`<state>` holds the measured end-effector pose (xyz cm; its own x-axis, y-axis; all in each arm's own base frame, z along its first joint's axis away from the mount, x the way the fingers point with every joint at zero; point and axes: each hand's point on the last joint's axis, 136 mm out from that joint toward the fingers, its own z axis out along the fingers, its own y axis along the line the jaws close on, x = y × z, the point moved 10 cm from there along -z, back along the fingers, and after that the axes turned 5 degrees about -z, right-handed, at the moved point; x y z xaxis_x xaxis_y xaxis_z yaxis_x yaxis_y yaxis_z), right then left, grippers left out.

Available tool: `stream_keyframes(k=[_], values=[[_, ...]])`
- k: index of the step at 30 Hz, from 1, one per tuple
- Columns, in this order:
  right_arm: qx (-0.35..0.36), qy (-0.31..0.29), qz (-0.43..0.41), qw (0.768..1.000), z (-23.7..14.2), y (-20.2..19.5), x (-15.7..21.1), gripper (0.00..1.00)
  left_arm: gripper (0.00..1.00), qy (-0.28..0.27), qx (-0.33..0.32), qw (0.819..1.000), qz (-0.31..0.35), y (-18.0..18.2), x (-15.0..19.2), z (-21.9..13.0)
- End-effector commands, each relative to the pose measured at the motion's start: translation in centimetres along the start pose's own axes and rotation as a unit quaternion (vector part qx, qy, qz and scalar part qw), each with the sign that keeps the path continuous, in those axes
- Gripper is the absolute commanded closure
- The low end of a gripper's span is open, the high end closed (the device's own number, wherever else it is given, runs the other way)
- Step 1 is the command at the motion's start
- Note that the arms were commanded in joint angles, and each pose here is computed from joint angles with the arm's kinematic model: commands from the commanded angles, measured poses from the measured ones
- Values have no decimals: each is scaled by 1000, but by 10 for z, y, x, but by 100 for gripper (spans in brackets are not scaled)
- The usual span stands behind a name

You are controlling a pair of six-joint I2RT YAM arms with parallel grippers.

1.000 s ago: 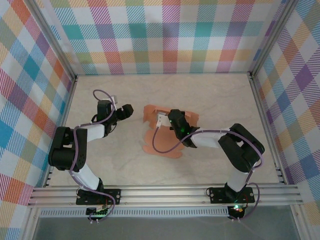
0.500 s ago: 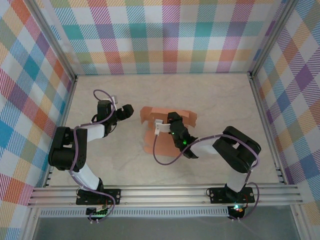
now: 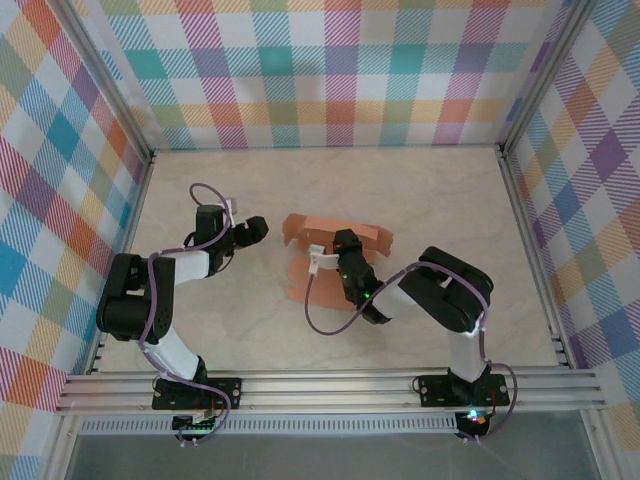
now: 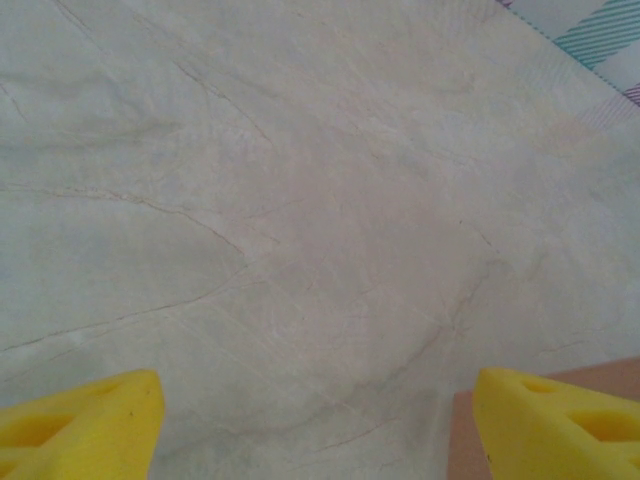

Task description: Fold the paper box

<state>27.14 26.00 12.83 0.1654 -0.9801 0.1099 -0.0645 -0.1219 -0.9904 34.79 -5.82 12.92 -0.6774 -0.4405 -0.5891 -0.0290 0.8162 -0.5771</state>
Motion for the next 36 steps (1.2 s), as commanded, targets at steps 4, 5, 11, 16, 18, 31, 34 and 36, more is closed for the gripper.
stream_keyframes(k=[4, 5, 11, 16, 18, 31, 34, 36], values=[[33, 10, 20, 999, -2, 3, -1, 100, 18, 6, 10, 1000, 23, -6, -5, -4], [33, 9, 22, 999, -2, 3, -2, 100, 18, 9, 12, 999, 29, -7, -4, -4], [32, 4, 41, 999, -6, 3, 2, 100, 23, 74, 66, 994, 44, -16, -4, 14], [30, 4, 52, 998, -10, 3, 6, 100, 36, 136, 43, 989, 40, -21, -10, 44], [29, 4, 53, 998, -11, 4, 6, 100, 45, 152, 49, 987, 38, -25, -11, 53], [17, -10, 72, 997, -7, 4, 5, 100, 44, 189, 91, 968, 135, -60, 6, 76], [7, -14, 90, 996, -7, 0, 8, 100, 42, 179, 88, 967, 161, -59, 8, 65], [3, -15, 100, 995, -7, -3, 10, 100, 41, 179, 105, 963, 173, -64, 11, 60]])
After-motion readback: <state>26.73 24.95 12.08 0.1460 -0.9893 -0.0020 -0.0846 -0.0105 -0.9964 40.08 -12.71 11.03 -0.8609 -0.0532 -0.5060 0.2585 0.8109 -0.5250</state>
